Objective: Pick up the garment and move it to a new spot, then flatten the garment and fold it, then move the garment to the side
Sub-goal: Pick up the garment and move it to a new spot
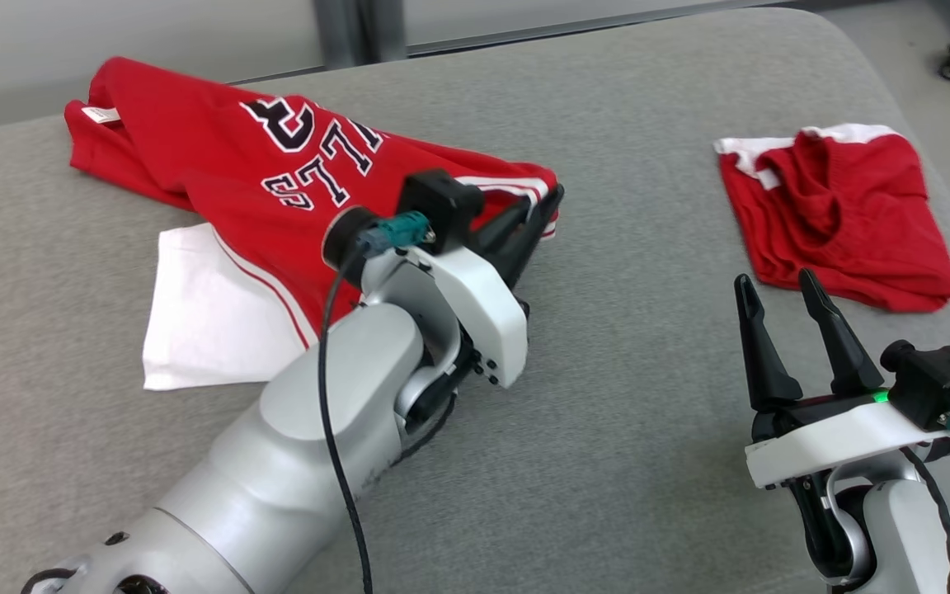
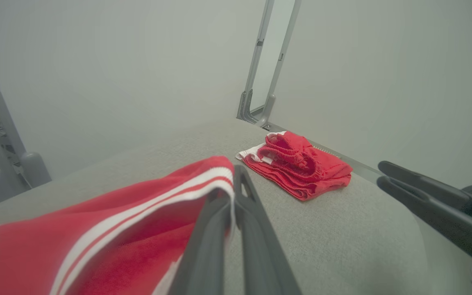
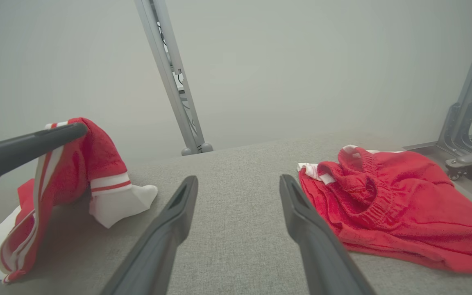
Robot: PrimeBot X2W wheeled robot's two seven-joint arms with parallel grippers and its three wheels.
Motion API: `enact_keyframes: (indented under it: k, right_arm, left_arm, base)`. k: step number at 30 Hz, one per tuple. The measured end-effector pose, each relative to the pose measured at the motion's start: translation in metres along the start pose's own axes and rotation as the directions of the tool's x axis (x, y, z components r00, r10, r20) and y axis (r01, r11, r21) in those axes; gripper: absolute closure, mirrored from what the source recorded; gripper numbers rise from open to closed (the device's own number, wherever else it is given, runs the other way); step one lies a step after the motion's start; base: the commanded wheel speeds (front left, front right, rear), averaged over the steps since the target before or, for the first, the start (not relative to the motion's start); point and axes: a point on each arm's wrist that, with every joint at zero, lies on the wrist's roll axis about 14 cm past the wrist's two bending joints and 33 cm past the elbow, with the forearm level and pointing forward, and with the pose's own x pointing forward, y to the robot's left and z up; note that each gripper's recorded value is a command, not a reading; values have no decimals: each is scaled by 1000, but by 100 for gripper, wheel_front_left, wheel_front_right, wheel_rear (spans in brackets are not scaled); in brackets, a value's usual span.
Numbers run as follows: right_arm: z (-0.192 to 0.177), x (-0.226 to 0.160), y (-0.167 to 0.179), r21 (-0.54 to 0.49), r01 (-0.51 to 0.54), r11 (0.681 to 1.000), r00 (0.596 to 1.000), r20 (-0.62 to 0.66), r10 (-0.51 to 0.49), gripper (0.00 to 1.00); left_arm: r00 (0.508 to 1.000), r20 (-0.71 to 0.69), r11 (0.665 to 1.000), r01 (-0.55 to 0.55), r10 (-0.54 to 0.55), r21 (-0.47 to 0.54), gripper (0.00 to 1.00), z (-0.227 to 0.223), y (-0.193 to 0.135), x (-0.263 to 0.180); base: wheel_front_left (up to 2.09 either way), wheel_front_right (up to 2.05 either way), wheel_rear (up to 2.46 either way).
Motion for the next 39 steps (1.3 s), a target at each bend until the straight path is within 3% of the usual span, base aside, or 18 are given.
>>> enact_keyframes:
  k: [5,11,17,18,19,20,25,31,39]
  right_arm:
    - [6,-14,-24,-9,74,997,997,20,-73,0]
    - [13,-27,-46,-13,140,990,989,40,-140,0]
    - [20,-37,-58,-19,180,984,982,62,-178,0]
    - [20,-38,-59,-19,182,983,982,62,-181,0]
    - [20,-39,-59,-19,184,983,981,62,-183,0]
    - [19,-40,-59,-19,184,983,981,59,-183,0]
    - [15,-37,-59,-11,184,983,982,52,-184,0]
    - [14,-30,-54,-17,165,986,985,57,-163,0]
    - [-16,-22,0,26,11,1000,999,-49,-10,0]
  left_arm:
    - [989,-67,991,132,-132,-14,100,-25,-49,13]
    - [947,-127,955,293,-296,-45,100,-48,-107,13]
    - [929,-131,938,344,-346,-39,100,-49,-131,15]
    - [928,-145,939,342,-344,-40,64,-52,-131,15]
    - [928,-160,942,335,-336,-36,35,-55,-130,15]
    - [927,-176,943,331,-331,-33,0,-58,-128,15]
    - [919,-244,950,310,-308,-32,0,-76,-119,6]
    - [926,-263,956,292,-272,39,0,-80,-104,-9]
    - [978,-190,987,114,-91,116,0,-69,-51,-30]
  base:
    - [0,0,0]
    - [0,0,0]
    - [0,0,0]
    - [0,0,0]
    - [0,0,0]
    - [0,0,0]
    - [0,0,0]
    - [0,0,0]
    - [0,0,0]
